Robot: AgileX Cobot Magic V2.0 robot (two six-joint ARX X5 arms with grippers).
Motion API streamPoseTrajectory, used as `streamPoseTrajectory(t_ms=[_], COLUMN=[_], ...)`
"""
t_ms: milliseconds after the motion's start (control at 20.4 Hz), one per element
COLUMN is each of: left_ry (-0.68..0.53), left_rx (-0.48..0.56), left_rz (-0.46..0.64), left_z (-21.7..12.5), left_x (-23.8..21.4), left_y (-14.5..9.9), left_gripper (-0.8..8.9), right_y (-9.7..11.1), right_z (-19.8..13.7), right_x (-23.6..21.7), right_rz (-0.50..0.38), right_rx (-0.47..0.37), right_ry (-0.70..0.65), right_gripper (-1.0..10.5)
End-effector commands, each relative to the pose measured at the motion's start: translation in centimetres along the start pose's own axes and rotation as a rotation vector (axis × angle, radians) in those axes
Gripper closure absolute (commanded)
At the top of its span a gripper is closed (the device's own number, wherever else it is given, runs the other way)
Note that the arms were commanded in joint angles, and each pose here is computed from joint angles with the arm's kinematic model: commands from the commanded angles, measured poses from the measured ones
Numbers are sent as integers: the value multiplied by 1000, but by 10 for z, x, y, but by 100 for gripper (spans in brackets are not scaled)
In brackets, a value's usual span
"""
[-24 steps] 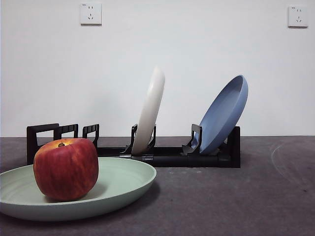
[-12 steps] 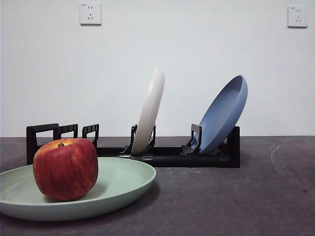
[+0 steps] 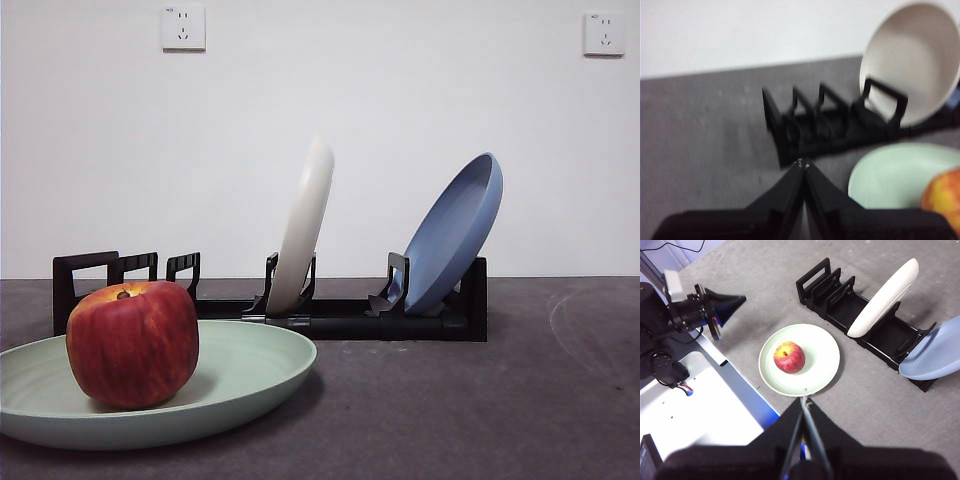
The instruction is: Take the green plate from the plate rack,put the plate on the table,take the apple from the table,put the apple in the plate
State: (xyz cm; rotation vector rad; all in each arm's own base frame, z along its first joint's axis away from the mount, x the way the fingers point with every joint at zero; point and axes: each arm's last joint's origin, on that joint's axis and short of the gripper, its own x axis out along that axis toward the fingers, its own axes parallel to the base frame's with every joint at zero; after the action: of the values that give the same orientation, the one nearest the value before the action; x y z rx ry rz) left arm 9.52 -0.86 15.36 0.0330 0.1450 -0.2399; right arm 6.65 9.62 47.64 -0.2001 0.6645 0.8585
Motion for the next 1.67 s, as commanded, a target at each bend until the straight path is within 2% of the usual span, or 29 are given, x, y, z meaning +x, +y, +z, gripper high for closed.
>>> streamPoseTrajectory(t_ms=[49, 490, 1078, 1176, 1225, 1275, 1324, 1373, 1422, 1471, 1569, 1667], left_ry=[9, -17, 44, 56, 62, 68, 75, 80, 87, 93, 108, 123], left_rx=[30, 5, -8, -11, -12, -13, -15, -16, -17, -19, -22, -25], left_rz=[7, 3, 1, 0, 0, -1, -1, -1, -2, -2, -3, -3], left_z=[-3, 0, -5, -6, -6, -6, -7, -7, -8, -8, -9, -11], left_x=[1, 1, 4, 5, 5, 6, 6, 6, 7, 7, 8, 9], left_y=[0, 0, 1, 1, 1, 1, 1, 1, 1, 1, 1, 2], left_gripper=[817, 817, 817, 817, 817, 817, 817, 817, 817, 817, 817, 817], right_y=[-1, -1, -1, -1, -1, -3, -8, -17, -26, -39, -72, -108], right_z=[-3, -2, -3, -1, 0, 4, 9, 16, 22, 25, 19, -2], right_x=[1, 1, 1, 1, 1, 3, 4, 5, 8, 14, 30, 48], right_rz=[-14, -18, -18, -20, -45, -105, -228, -373, -482, -555, -656, -696], right_rx=[0, 0, 0, 31, 18, 7, 10, 52, 107, 158, 257, 333], right_ry=[28, 27, 27, 13, -3, -39, -101, -176, -246, -288, -300, -259], right_gripper=[946, 946, 946, 946, 946, 946, 946, 946, 946, 946, 946, 946])
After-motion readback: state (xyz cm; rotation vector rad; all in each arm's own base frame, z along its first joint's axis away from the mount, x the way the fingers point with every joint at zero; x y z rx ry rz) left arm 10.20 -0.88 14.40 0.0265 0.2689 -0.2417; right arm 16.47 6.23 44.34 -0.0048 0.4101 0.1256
